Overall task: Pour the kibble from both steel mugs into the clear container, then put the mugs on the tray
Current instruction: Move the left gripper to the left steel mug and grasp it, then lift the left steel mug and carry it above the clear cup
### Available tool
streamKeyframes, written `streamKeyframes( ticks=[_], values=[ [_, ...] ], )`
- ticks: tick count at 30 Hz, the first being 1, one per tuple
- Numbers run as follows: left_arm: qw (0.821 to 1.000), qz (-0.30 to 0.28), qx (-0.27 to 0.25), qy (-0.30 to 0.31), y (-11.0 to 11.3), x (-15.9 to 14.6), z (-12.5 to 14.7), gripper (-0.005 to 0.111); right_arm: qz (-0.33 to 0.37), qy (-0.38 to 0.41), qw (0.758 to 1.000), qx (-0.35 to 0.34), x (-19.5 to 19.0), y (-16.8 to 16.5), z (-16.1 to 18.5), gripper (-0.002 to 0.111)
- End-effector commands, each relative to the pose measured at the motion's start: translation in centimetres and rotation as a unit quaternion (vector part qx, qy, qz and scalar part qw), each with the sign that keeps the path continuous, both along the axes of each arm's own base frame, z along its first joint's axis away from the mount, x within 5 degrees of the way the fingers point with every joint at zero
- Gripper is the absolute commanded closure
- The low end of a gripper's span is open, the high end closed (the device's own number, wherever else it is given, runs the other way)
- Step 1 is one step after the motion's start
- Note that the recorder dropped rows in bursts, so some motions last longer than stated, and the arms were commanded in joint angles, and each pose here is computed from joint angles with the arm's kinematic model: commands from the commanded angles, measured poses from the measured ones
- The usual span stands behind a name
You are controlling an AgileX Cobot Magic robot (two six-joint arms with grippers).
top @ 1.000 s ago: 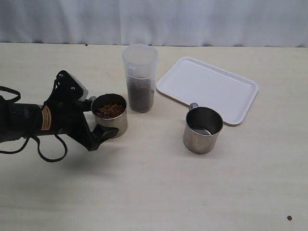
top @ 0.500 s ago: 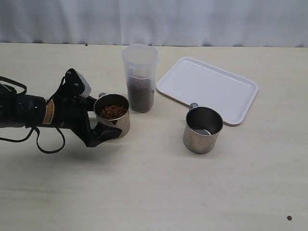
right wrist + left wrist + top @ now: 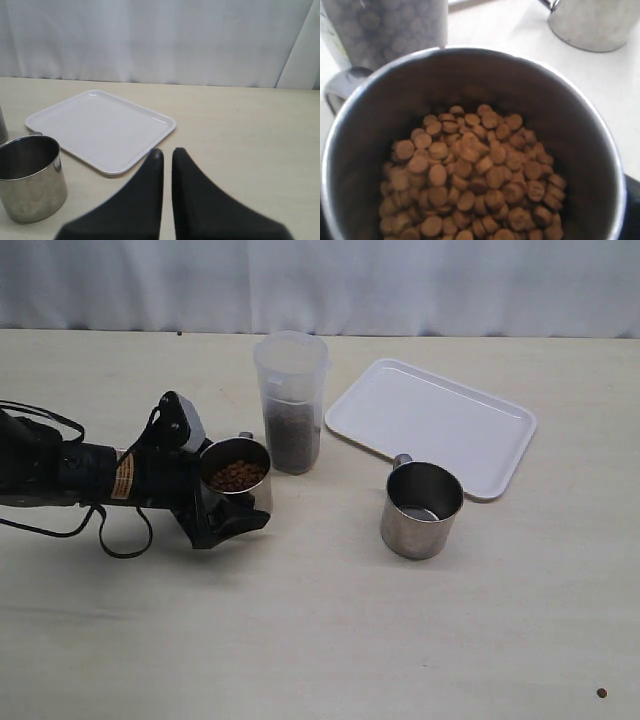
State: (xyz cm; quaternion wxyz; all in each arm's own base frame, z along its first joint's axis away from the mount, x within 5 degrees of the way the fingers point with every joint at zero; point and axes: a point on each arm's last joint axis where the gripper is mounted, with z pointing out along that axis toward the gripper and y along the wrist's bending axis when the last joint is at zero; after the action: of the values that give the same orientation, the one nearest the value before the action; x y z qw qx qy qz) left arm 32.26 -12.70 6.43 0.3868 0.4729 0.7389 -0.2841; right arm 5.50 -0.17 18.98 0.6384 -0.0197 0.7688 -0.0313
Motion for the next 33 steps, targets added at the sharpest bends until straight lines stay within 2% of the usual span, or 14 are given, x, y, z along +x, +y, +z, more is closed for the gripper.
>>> streamKeyframes(
  ticks=[1, 5, 7, 11, 12, 13, 15, 18, 21, 27, 28, 32, 33],
  values=[
    [1.000, -0.009, -0.023, -0.010, -0.2, 0.0, -0.6, 0.007, 0.002, 0.002, 1.000, -0.001, 0.0, 0.0, -0.1, 0.103],
    [1.000, 0.001, -0.023, -0.008, -0.2, 0.1, -0.9, 0.008, 0.002, 0.002, 1.000, -0.001, 0.0, 0.0, -0.1, 0.103],
    [1.000, 0.000, -0.022, -0.007, -0.2, 0.1, -0.9, 0.016, 0.002, 0.002, 1.000, -0.001, 0.0, 0.0, -0.1, 0.103],
    [1.000, 0.024, -0.019, -0.003, 0.0, 0.4, -0.9, 0.057, 0.002, 0.002, 1.000, -0.001, 0.0, 0.0, -0.1, 0.103],
    [0.999, 0.051, -0.014, 0.001, 0.2, 0.7, -1.0, 0.075, 0.002, 0.002, 1.000, -0.001, 0.0, 0.0, -0.1, 0.103],
    [0.998, 0.058, -0.011, 0.002, 0.3, 0.8, -1.1, 0.086, 0.002, 0.002, 1.000, -0.001, 0.0, 0.0, -0.1, 0.103],
    [0.998, 0.056, 0.002, 0.002, 0.4, 0.8, -1.1, 0.094, 0.002, 0.002, 1.000, -0.001, 0.0, 0.0, -0.1, 0.103],
    [0.999, 0.048, 0.025, 0.000, 0.6, 0.7, -0.5, 0.099, 0.002, 0.002, 1.000, -0.001, 0.0, 0.0, -0.1, 0.103],
    [0.998, 0.046, 0.052, 0.005, 0.8, 0.6, 0.8, 0.099, 0.002, 0.002, 1.000, -0.001, 0.0, 0.0, -0.1, 0.103],
    [0.981, 0.143, 0.123, 0.043, 2.6, 0.8, 4.8, 0.099, 0.002, 0.002, 1.000, -0.001, 0.0, 0.0, -0.1, 0.103],
    [0.974, 0.179, 0.132, 0.037, 3.0, 0.8, 6.4, 0.099, 0.002, 0.002, 1.000, -0.001, 0.0, 0.0, -0.1, 0.103],
    [0.968, 0.216, 0.125, -0.006, 3.6, 0.5, 9.9, 0.107, 0.002, 0.002, 1.000, -0.001, 0.0, 0.0, -0.1, 0.103],
    [0.967, 0.226, 0.112, -0.026, 3.7, 0.3, 11.7, 0.107, 0.002, 0.002, 1.000, -0.001, 0.0, 0.0, -0.1, 0.103]
  ],
)
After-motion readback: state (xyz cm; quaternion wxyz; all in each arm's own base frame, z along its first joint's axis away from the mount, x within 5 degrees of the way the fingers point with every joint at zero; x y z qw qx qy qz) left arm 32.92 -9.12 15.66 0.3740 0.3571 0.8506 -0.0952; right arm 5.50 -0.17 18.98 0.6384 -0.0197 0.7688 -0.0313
